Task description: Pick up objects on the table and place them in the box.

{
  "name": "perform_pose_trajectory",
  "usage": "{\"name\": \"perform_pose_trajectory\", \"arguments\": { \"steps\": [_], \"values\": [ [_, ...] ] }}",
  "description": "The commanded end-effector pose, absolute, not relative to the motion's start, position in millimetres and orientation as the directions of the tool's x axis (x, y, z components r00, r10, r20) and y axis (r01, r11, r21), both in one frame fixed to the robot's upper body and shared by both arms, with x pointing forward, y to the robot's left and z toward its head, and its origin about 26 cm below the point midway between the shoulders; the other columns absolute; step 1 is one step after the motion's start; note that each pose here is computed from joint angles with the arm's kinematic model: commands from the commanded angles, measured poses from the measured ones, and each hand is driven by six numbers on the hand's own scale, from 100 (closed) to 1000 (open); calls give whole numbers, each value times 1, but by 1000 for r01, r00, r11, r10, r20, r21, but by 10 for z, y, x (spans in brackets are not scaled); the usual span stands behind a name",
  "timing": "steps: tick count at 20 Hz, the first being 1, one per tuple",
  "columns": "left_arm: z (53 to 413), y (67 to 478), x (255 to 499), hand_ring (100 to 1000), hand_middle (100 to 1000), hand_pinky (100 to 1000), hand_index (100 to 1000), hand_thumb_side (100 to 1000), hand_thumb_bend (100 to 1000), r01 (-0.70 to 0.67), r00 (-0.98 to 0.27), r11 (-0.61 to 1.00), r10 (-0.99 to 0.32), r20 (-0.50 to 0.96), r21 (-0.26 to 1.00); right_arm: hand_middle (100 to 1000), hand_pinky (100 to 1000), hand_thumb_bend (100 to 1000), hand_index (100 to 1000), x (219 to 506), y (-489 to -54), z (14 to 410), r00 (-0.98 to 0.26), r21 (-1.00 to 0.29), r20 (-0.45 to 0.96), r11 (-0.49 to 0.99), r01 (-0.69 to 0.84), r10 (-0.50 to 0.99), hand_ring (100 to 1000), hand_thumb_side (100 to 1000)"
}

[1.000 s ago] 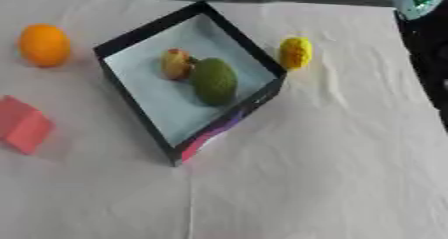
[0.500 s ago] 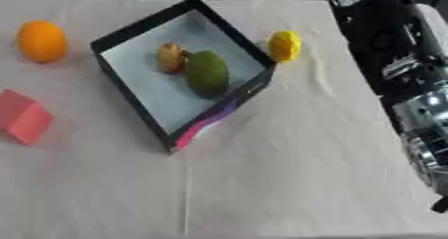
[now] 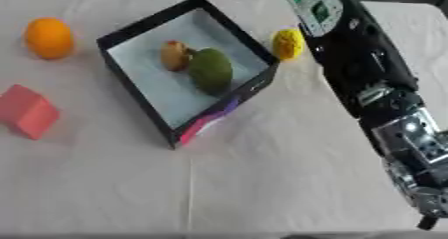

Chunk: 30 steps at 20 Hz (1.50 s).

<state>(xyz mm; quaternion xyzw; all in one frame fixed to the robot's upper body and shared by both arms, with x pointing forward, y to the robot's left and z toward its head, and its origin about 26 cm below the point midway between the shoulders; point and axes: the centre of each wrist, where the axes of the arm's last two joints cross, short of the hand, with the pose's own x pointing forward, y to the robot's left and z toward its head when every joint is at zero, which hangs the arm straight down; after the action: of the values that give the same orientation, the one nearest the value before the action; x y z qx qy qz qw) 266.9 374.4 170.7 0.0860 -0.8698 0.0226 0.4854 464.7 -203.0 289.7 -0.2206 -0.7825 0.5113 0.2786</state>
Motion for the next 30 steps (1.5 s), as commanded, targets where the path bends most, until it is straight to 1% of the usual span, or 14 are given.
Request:
{"name": "perform_pose_trajectory", "arguments": {
  "steps": [1,3,8,15,16,17,18,22,26,28,30],
  "values": [
    [1766,3801,2653,820,750,906,841,718,100,-183,-523,982,-145,840,56,543,771,100,725,4620,-2031,2964,-737,-919,196,384,94,647,603,100],
    [1731,3815,2645,820,749,906,841,727,100,-193,-513,980,-144,846,50,544,770,100,725,4629,-2039,2911,-718,-915,211,393,94,664,604,100],
    [1703,3818,2617,821,750,906,842,721,100,-201,-513,978,-148,846,50,545,769,100,724,4657,-2005,2723,-702,-933,205,353,71,682,607,106],
    [1738,3784,2617,822,751,907,842,715,100,-183,-527,982,-144,838,54,558,770,100,732,4700,-1965,2525,-704,-961,170,275,38,690,622,168],
    [1742,3779,2617,822,751,907,842,714,100,-181,-528,982,-143,837,54,558,770,100,732,4710,-1968,2488,-701,-965,168,262,28,693,622,170],
    [1745,3776,2617,823,751,908,842,714,100,-179,-529,982,-143,837,55,561,770,100,734,4718,-1971,2461,-699,-968,164,250,21,696,626,148],
    [1747,3773,2617,823,751,908,842,715,100,-177,-529,983,-143,836,56,564,770,100,735,4725,-1971,2432,-698,-972,158,235,15,698,628,190],
    [1759,3759,2623,823,751,908,842,713,100,-167,-532,984,-143,835,62,580,775,100,749,4757,-1964,2307,-696,-983,144,180,-22,703,647,216],
    [1760,3752,2624,824,752,909,843,712,100,-161,-532,985,-144,834,67,610,776,100,769,4778,-1985,2248,-688,-988,134,152,-35,713,663,258],
    [1758,3748,2625,824,752,909,843,713,100,-158,-531,985,-144,835,69,646,783,100,798,4785,-1998,2236,-682,-989,127,146,-31,720,688,280],
    [1756,3745,2627,824,752,909,843,714,100,-156,-530,985,-145,836,72,722,799,166,856,4786,-2007,2247,-681,-991,114,134,-22,723,730,320]
  ]
}}
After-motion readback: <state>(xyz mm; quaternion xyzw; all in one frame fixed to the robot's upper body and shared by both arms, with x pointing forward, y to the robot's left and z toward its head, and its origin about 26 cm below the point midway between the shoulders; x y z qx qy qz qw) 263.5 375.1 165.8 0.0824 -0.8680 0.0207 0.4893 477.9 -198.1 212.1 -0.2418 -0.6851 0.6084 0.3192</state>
